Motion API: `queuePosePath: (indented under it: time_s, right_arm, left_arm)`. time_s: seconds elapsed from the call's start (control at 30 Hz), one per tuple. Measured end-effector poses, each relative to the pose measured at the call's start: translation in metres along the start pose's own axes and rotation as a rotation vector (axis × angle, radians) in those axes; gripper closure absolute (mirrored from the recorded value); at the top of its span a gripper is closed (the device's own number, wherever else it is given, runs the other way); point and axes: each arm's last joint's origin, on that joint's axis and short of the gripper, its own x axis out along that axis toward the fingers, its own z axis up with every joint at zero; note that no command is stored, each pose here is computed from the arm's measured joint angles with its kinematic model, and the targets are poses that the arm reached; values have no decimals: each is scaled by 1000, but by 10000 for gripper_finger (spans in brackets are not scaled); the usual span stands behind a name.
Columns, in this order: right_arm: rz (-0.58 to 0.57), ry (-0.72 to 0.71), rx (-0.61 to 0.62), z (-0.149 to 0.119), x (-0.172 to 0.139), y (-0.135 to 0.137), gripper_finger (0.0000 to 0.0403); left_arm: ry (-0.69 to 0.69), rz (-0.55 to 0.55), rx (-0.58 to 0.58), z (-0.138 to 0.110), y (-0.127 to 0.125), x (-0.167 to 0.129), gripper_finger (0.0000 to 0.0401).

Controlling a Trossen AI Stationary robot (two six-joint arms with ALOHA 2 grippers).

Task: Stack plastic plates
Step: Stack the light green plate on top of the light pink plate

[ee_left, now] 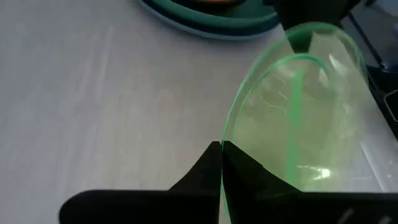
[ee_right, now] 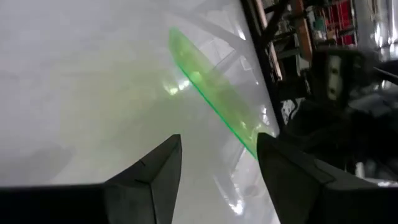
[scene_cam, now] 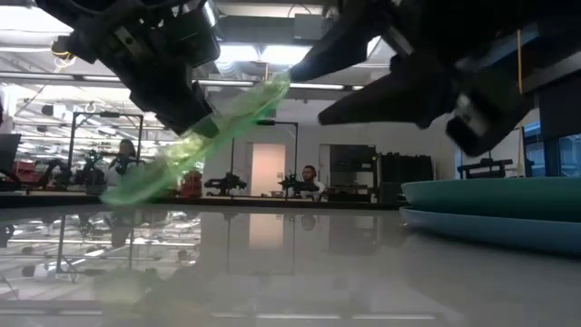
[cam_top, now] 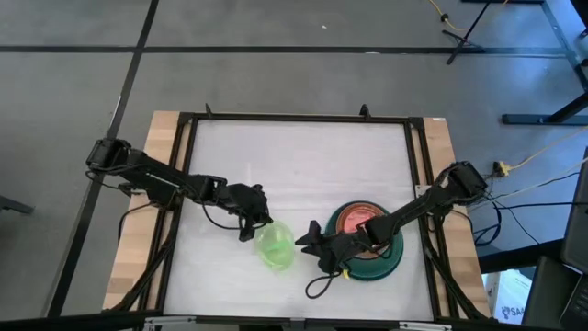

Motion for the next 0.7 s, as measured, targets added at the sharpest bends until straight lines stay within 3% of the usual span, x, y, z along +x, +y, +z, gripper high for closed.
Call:
queuePosePath:
  time_s: [0.3, 0.53, 0.7]
  right_arm:
    - [5, 58, -93, 3, 17, 4, 198]
    - [-131, 243, -109, 5, 13, 4, 198]
    - [-144, 227, -115, 9, 11, 5, 198]
  left_arm:
    - [9, 16, 0, -1, 8, 4, 401]
    - [59, 41, -12, -6, 13, 7, 401]
    - [67, 44, -13, -8, 14, 10, 401]
